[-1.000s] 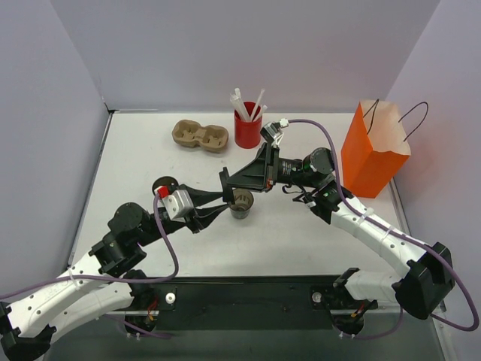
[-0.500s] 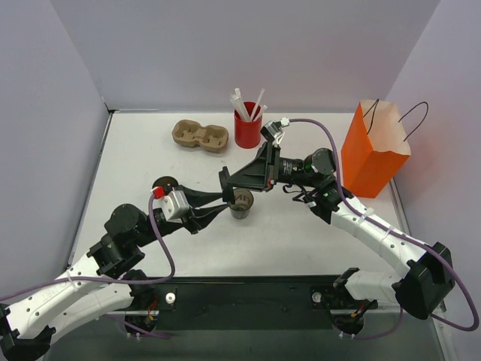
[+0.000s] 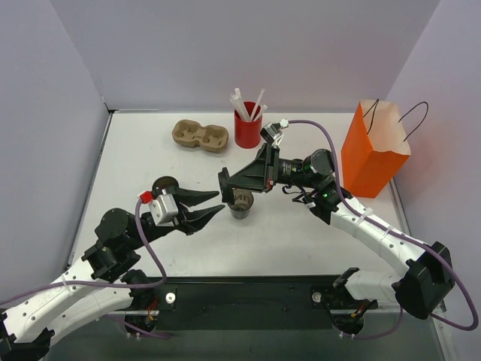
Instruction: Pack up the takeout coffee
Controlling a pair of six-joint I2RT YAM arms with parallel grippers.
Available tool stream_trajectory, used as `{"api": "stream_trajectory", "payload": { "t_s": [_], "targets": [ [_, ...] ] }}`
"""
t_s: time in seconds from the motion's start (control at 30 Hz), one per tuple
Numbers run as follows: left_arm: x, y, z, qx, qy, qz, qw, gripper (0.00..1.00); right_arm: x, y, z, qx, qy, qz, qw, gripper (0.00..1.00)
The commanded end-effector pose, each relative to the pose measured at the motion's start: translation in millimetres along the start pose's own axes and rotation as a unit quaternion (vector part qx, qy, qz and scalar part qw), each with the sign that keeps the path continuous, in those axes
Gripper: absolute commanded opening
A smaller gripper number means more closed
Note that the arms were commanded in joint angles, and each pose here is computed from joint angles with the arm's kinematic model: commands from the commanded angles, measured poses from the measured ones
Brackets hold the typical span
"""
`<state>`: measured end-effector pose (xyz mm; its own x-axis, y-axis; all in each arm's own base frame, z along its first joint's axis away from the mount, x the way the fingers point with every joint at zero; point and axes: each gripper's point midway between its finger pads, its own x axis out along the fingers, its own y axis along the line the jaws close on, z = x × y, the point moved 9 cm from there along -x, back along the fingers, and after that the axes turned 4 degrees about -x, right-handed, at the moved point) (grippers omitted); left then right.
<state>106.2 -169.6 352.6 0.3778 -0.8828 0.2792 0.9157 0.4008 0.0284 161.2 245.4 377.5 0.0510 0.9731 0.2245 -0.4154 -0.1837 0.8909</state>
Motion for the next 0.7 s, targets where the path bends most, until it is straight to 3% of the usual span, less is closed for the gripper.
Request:
{"api": "stream_trajectory", "payload": {
  "t_s": [0.0,0.3,0.5,0.63,0.67],
  "targets": [
    [3.3,-1.6,7.5,0.0,-0.022,-0.01,1.0,0.45,0.9,16.7,-0.2,-0.03,-0.003,0.042,0.999,0.1],
    [9.3,-0.4,4.4,-0.005,-0.013,-0.012,1.0,0.44,1.8,18.1,-0.6,-0.027,-0.004,0.05,0.998,0.1],
    [12.4,-0.1,3.9,-0.007,-0.015,-0.014,1.0,0.37,1.7,18.9,-1.4,-0.026,-0.002,0.053,0.998,0.11],
    [11.4,0.6,8.7,-0.005,-0.025,-0.008,1.0,0.11,0.4,14.8,-3.7,-0.024,0.001,0.047,0.999,0.15],
    [10.9,-0.7,10.8,-0.017,-0.027,-0.007,0.999,0.08,0.1,11.8,-3.9,-0.024,0.001,0.039,0.999,0.18]
  ]
}}
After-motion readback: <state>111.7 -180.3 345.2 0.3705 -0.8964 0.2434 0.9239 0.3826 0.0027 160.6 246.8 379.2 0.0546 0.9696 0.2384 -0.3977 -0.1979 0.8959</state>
